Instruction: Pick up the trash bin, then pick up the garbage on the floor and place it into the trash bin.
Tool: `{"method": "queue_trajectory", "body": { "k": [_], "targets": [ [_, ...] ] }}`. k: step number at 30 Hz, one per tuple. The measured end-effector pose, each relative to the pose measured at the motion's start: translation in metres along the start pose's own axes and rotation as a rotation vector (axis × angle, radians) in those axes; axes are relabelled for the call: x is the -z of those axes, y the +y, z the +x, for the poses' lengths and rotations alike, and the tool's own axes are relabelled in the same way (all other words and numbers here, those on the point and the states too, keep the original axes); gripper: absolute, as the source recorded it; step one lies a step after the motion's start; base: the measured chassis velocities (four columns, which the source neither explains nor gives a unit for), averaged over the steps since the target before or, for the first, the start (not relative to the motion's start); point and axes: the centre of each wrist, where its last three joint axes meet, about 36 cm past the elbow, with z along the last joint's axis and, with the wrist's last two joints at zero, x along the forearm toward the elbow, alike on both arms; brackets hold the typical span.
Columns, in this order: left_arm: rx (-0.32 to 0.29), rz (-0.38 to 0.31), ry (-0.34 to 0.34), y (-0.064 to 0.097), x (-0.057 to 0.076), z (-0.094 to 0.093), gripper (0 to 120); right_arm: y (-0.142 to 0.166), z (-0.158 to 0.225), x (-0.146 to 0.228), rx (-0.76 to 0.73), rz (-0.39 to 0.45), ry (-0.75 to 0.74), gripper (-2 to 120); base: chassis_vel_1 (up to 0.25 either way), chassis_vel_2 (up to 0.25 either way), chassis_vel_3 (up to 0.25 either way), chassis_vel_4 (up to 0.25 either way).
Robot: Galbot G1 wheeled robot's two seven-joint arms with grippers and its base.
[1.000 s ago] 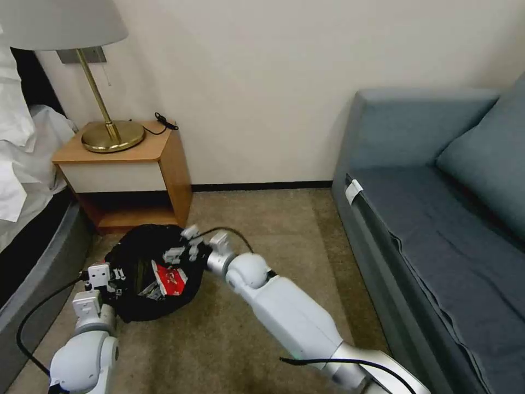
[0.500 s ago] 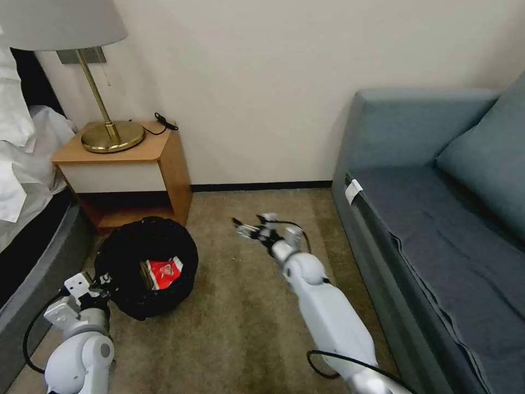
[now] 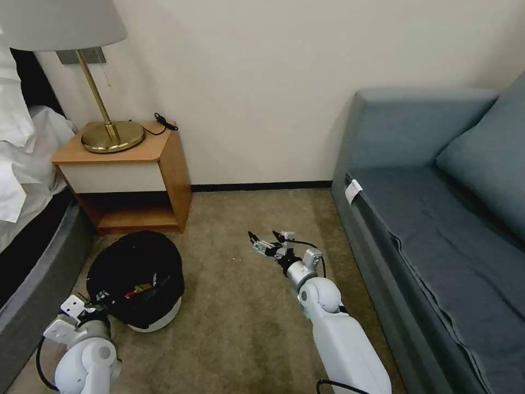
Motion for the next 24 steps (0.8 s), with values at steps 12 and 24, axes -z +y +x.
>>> {"method": "queue_trajectory", "body": {
  "k": [12,24],
  "targets": [
    [0.071,-0.163,-0.105,0.001,0.010,0.013,81,0.007,0.008,-0.011,0.000,0.010,0.014,100,0.000,0.000,0.000,0.000],
    [-0.228,-0.501,-0.410,0.002,0.018,0.034,100,-0.002,0.023,-0.017,-0.059,-0.011,-0.038,100,0.000,0.000,0.000,0.000]
  ]
}}
